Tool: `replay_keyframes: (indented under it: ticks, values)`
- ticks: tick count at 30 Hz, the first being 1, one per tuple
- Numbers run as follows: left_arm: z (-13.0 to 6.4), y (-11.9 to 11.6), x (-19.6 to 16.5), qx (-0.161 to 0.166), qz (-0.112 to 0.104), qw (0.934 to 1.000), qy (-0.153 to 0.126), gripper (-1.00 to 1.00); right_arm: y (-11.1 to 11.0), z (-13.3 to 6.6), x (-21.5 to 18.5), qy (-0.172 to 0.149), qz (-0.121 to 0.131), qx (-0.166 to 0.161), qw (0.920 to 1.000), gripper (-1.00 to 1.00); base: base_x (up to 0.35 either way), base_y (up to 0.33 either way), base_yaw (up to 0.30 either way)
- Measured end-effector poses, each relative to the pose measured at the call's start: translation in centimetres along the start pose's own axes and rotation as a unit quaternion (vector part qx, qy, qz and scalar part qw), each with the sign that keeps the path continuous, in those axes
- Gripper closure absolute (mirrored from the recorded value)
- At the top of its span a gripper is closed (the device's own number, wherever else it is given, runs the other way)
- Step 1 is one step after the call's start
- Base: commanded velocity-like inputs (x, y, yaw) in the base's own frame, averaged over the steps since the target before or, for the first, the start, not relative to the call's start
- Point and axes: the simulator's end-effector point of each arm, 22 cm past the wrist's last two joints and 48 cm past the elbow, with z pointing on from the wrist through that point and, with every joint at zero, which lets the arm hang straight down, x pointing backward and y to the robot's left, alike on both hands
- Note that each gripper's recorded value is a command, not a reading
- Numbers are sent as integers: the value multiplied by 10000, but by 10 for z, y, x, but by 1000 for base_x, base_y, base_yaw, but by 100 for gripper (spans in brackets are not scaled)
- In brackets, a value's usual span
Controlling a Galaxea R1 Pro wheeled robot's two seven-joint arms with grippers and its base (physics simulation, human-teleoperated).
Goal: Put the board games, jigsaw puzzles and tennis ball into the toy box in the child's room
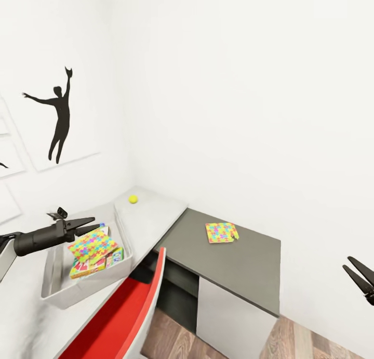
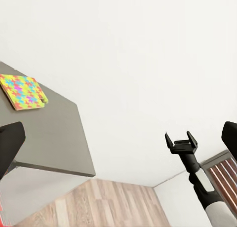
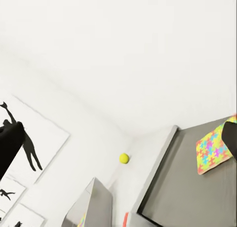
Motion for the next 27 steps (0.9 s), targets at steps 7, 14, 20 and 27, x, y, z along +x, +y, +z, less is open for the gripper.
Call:
replay_keyframes:
  ticks: [7,14,20,27]
  values:
    - [-1,1,3,-10,-19,10000,2,-100,0,-1,0,-78,-31,2,10000,-100,0,-98,-21]
    - [-1,2,4,-17,-34,10000,-2,-100,0,-1,-2,-156,-136,-2,9998,-100,0,-5,-1]
    - [-1,2,4,-20,-34,10000,-2,-100,1,0,-3,-163,-144,-1,9998,-100,0,0,0]
    - [-2,0,3,-12,-13,10000,-13,-100,1,-2,-5,-154,-121,-1,9998,-100,0,0,-142]
